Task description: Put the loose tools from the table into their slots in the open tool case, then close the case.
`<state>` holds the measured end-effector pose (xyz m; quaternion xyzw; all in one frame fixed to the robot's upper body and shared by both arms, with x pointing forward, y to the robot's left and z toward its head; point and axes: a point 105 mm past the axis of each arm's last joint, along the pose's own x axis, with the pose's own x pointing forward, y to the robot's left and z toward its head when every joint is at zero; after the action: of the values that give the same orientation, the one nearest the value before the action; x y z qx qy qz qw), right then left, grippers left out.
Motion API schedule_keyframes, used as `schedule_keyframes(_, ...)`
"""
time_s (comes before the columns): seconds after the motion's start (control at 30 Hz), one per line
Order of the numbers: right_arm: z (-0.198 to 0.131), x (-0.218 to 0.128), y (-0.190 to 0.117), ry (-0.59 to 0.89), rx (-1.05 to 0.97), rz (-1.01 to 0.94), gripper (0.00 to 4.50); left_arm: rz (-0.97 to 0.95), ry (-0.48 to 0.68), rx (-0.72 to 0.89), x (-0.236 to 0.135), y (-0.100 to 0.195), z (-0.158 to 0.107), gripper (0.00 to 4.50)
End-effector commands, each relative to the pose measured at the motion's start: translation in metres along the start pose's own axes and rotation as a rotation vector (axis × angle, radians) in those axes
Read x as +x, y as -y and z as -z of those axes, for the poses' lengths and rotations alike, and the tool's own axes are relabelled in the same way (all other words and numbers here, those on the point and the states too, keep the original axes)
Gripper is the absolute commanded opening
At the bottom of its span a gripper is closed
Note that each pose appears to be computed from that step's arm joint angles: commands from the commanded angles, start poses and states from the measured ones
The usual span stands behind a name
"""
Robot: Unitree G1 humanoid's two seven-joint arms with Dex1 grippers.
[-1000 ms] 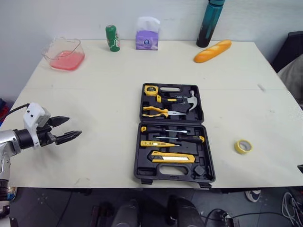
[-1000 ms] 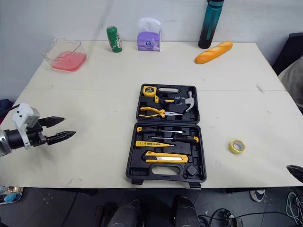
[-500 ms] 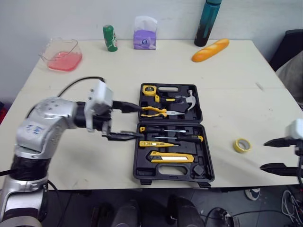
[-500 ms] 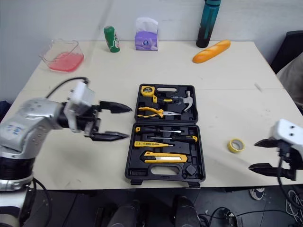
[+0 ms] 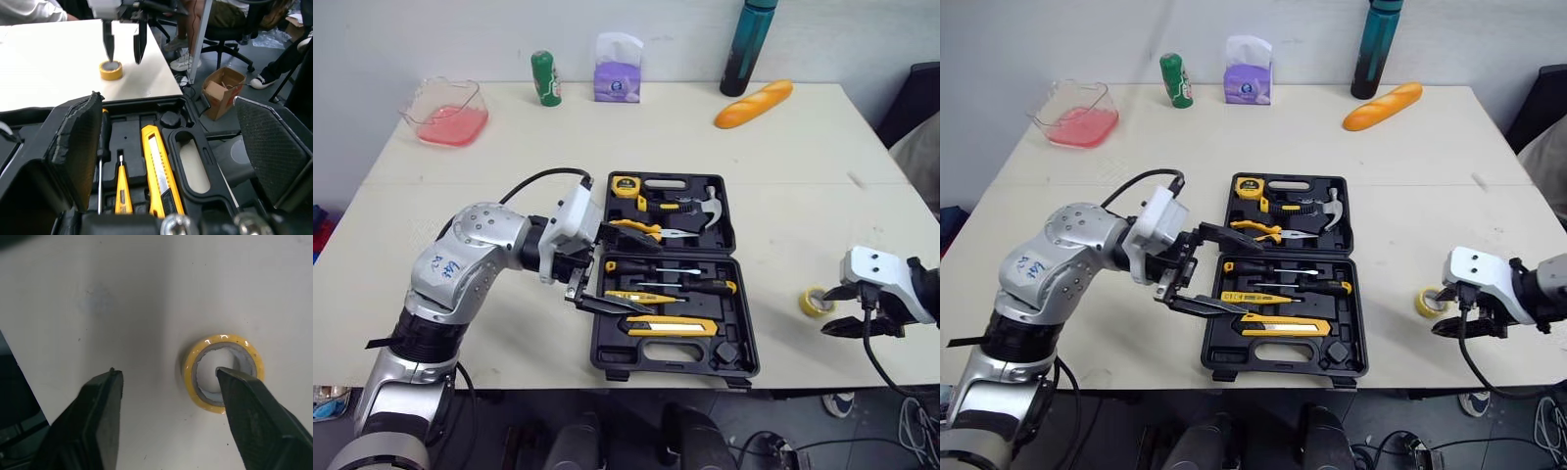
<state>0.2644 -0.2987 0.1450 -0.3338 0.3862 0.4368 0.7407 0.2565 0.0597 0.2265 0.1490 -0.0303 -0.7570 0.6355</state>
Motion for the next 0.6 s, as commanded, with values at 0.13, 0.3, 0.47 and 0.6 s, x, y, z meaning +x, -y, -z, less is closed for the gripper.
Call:
schedule_keyframes(0.13,0.002,0.002,0.010,-0.010,-0.005,0.024,3.28,0.009,0.010,0.047,0.003,0.002,-0.008,4.50)
schedule_keyframes(0.3,0.005,0.015,0.012,-0.014,0.000,0.024,3.01,0.009,0.022,0.052,0.007,0.002,-0.009,4.50)
schedule_keyframes(0.47,0.006,0.016,0.016,-0.020,-0.009,0.059,0.76,0.006,0.030,0.057,0.010,0.001,-0.009,4.50)
schedule_keyframes(0.6,-0.010,0.004,0.013,0.015,-0.054,0.060,0.08,0.016,0.030,0.053,0.011,0.004,-0.009,4.50)
